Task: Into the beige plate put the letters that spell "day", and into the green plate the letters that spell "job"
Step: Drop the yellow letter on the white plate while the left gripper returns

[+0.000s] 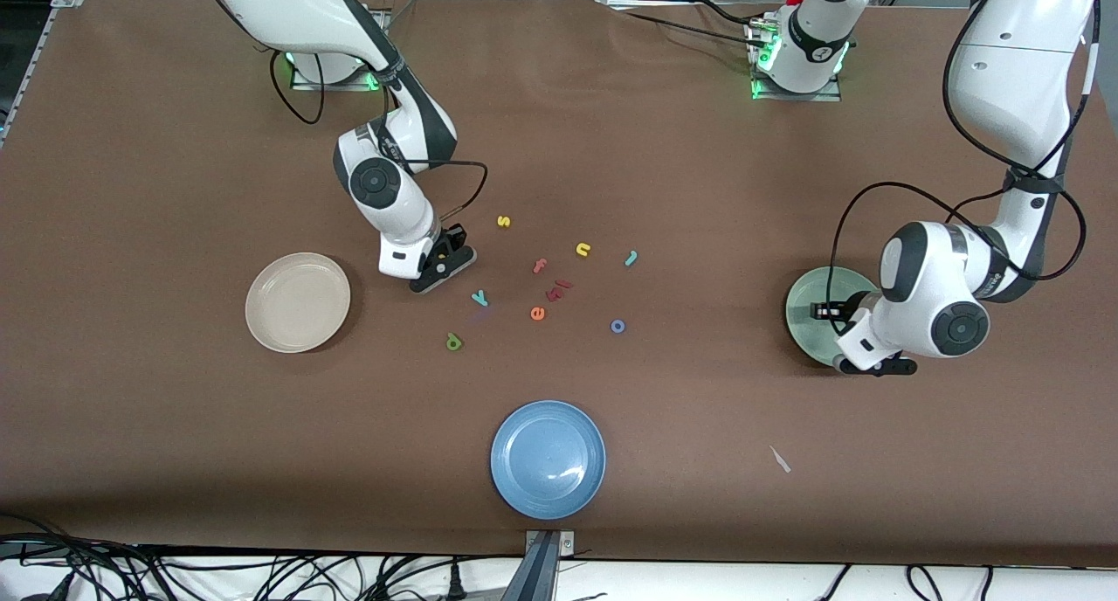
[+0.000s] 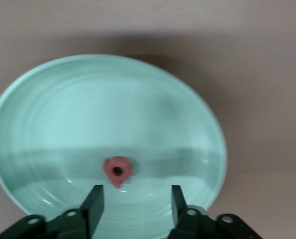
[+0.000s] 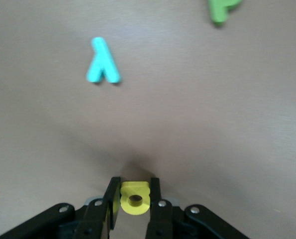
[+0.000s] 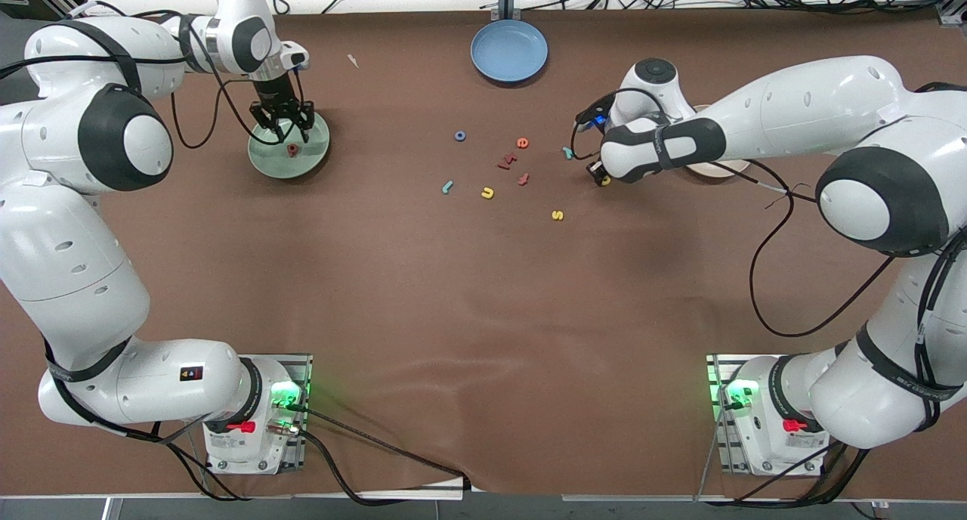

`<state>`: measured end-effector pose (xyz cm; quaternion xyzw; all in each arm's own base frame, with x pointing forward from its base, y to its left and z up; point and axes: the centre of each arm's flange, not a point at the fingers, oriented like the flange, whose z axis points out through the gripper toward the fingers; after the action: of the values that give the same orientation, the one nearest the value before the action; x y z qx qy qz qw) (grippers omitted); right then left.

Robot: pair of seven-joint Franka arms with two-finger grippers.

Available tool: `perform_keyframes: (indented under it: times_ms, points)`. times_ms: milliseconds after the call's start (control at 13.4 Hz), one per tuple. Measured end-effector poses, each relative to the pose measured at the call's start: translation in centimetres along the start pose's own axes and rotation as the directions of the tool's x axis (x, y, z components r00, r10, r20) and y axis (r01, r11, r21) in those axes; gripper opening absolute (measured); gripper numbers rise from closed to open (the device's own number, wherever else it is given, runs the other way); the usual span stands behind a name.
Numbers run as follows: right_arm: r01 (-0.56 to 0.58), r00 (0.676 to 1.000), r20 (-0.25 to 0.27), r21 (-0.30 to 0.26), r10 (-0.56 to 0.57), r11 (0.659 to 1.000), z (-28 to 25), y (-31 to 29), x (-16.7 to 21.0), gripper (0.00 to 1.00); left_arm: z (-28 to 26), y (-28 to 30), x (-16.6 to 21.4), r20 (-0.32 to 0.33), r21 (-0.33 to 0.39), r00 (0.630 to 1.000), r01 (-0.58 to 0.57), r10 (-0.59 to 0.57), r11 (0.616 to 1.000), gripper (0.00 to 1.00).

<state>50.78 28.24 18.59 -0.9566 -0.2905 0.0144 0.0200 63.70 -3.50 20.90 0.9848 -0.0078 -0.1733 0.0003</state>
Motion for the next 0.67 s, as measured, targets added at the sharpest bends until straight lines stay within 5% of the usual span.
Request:
perform_keyframes:
  times_ms: [224,671]
  points:
    - [-0.036,0.995,0.088,-0.015,0.037,0.999,-4.2,5.1,1.0,0.28,-1.9,7.2,-1.1,-0.014,-0.014,0.998,0.061,-0.061,0.998,0.99]
    - [-0.194,0.968,0.153,-0.040,0.198,0.980,-6.9,16.9,-1.6,0.28,-1.5,22.8,-4.7,-0.054,-0.032,0.960,0.272,-0.274,0.962,1.00]
